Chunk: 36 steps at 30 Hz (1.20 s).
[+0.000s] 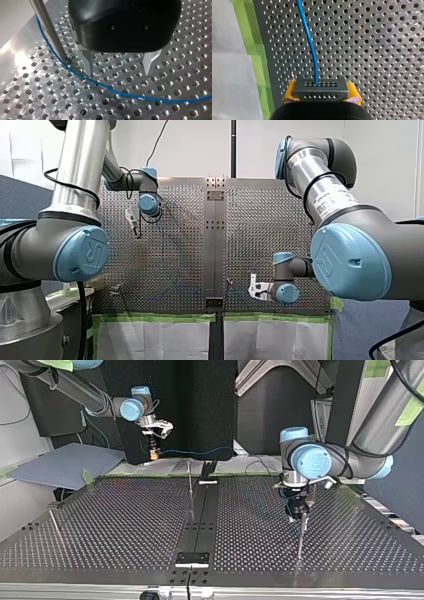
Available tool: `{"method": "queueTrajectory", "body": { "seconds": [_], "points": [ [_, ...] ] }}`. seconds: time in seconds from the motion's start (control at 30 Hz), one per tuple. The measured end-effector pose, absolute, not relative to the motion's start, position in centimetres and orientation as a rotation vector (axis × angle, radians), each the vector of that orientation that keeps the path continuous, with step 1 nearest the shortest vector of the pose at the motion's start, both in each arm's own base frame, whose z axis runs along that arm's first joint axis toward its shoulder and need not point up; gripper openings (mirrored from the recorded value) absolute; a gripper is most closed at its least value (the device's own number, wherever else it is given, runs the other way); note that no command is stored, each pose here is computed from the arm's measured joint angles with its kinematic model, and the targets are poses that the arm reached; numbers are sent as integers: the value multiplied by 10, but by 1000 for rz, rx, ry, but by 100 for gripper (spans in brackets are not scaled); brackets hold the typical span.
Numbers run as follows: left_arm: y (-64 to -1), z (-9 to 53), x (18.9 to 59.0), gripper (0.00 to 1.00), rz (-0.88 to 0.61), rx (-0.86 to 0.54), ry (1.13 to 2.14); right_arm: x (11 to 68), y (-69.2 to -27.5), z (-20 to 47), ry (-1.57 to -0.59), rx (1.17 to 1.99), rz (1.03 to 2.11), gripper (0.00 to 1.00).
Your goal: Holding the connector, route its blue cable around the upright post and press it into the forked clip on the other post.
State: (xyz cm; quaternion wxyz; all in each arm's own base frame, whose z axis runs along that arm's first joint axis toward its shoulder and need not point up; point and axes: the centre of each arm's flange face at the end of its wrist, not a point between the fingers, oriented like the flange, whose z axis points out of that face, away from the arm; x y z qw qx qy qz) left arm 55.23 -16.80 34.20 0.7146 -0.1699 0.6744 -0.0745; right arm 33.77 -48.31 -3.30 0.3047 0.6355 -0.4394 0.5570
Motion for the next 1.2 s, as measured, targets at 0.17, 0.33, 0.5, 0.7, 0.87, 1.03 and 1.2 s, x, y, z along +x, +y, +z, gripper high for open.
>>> {"method": "queueTrajectory", "body": {
  "seconds": [0.17, 0.33, 0.5, 0.7, 0.87, 1.03, 1.2],
  "points": [
    [-173, 341, 550, 100, -183, -382, 1500, 341, -481, -33, -1155, 1708, 1511, 0],
    [-175, 340, 548, 100, -212, -408, 1511, 342, -480, -33, -1152, 1720, 1524, 0],
    [-170, 336, 545, 100, -220, -456, 1535, 342, -480, -33, -1152, 1722, 1528, 0],
    [-159, 320, 536, 100, -211, -530, 1571, 343, -480, -33, -1152, 1724, 1536, 0],
    [-141, 310, 532, 100, -221, -578, 1556, 343, -480, -33, -1152, 1724, 1544, 0],
    [-128, 301, 524, 100, -211, -607, 1540, 344, -480, -33, -1152, 1725, 1545, 0],
    [-116, 304, 511, 100, -196, -660, 1508, 344, -480, -33, -1153, 1726, 1546, 0]
  ]
}}
